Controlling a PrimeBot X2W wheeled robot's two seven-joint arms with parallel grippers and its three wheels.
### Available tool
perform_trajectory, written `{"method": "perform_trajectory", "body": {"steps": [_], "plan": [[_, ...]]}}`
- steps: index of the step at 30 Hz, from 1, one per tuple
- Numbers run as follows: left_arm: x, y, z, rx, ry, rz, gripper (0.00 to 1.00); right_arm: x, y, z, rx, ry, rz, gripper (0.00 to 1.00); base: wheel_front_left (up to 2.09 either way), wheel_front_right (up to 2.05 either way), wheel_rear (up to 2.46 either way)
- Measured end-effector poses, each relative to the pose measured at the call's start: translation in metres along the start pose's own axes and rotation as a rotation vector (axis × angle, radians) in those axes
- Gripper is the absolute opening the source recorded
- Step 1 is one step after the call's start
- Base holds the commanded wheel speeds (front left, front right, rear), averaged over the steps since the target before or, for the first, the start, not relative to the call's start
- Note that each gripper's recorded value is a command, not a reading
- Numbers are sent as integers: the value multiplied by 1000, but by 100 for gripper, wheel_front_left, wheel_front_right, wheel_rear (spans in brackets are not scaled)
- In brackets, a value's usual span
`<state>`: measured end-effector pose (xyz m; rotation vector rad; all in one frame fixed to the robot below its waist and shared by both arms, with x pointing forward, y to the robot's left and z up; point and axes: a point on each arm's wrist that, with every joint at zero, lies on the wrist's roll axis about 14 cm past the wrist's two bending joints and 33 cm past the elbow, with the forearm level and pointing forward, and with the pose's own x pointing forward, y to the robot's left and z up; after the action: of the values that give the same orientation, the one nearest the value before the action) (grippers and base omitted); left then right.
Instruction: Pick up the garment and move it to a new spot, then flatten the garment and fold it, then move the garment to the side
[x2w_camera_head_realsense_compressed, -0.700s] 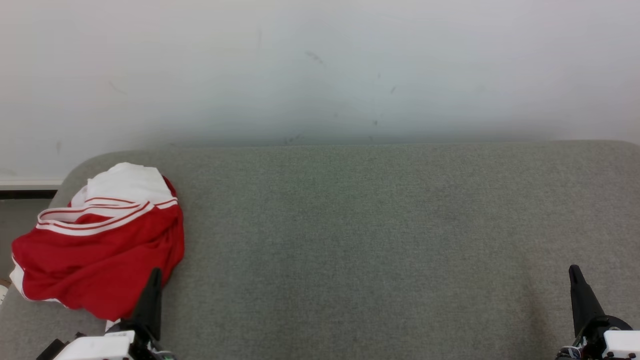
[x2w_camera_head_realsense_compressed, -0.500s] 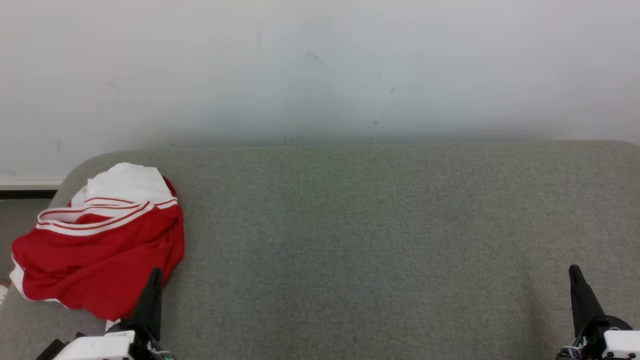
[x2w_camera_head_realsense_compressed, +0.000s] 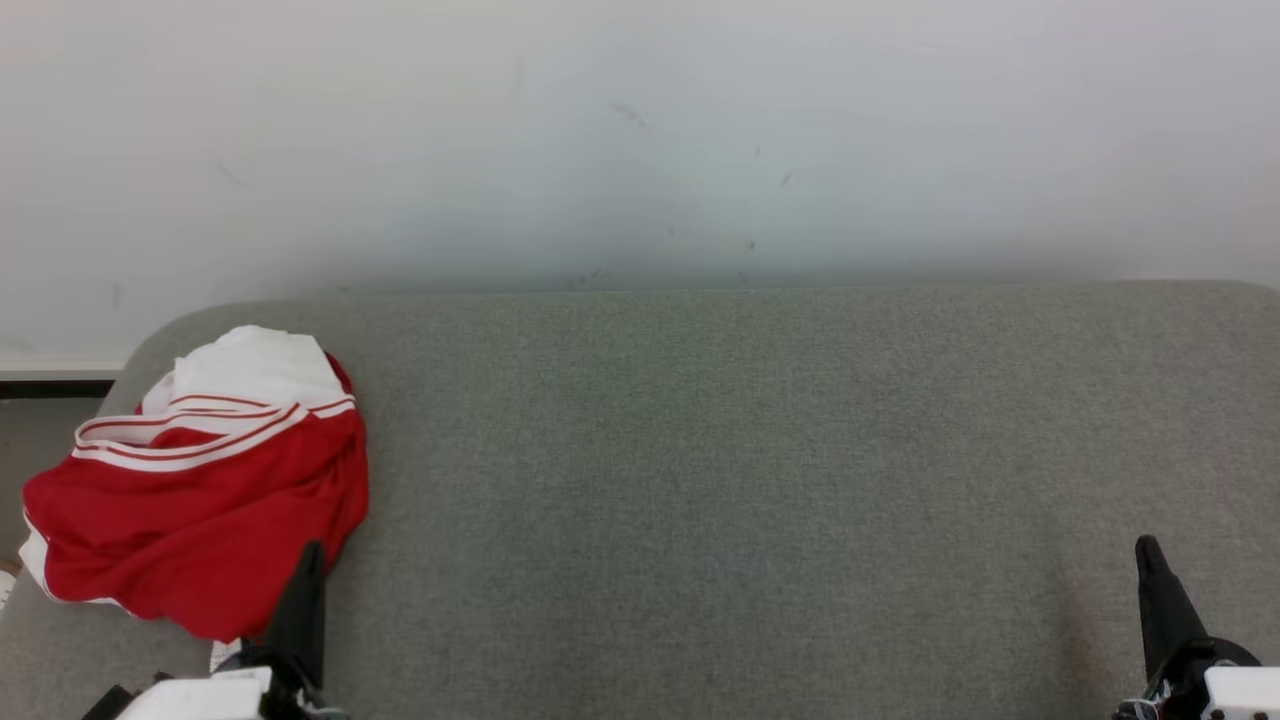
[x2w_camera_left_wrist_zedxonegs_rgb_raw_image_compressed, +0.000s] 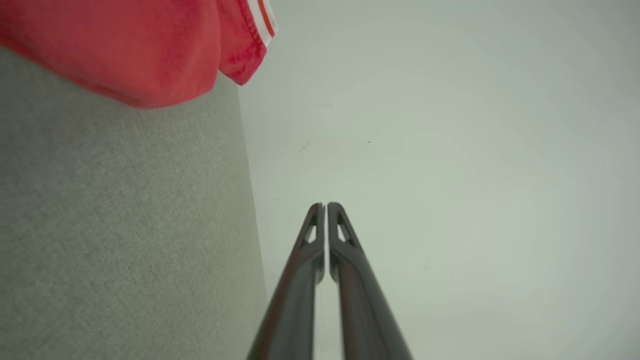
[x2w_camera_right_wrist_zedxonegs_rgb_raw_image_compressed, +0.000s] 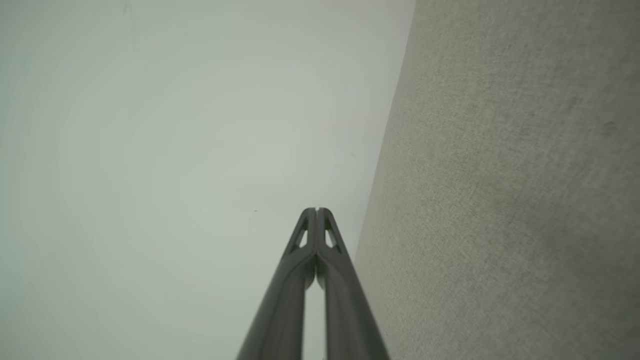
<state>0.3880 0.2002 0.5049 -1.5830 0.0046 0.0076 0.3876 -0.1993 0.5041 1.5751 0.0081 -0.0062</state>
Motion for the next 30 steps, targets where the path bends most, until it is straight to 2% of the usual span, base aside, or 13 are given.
{"method": "perform_trajectory", "body": {"steps": [1,6,12,21,30], "plan": [[-1,3,0,-2,-1,8,100,-1,-3,0,1,0,-7,100,0,0,0],[-12,29,-4,-18,-1,87,100,-13,-29,-4,20,-1,-85,100,0,0,0],[-13,31,-8,10,-2,95,100,-14,-29,-5,-16,-14,-86,100,0,0,0],[-12,31,-11,119,-6,99,100,-14,-24,-3,-188,-16,-76,100,0,0,0],[-10,23,-15,309,0,80,100,-13,-16,-3,-403,-4,-52,100,0,0,0]]}}
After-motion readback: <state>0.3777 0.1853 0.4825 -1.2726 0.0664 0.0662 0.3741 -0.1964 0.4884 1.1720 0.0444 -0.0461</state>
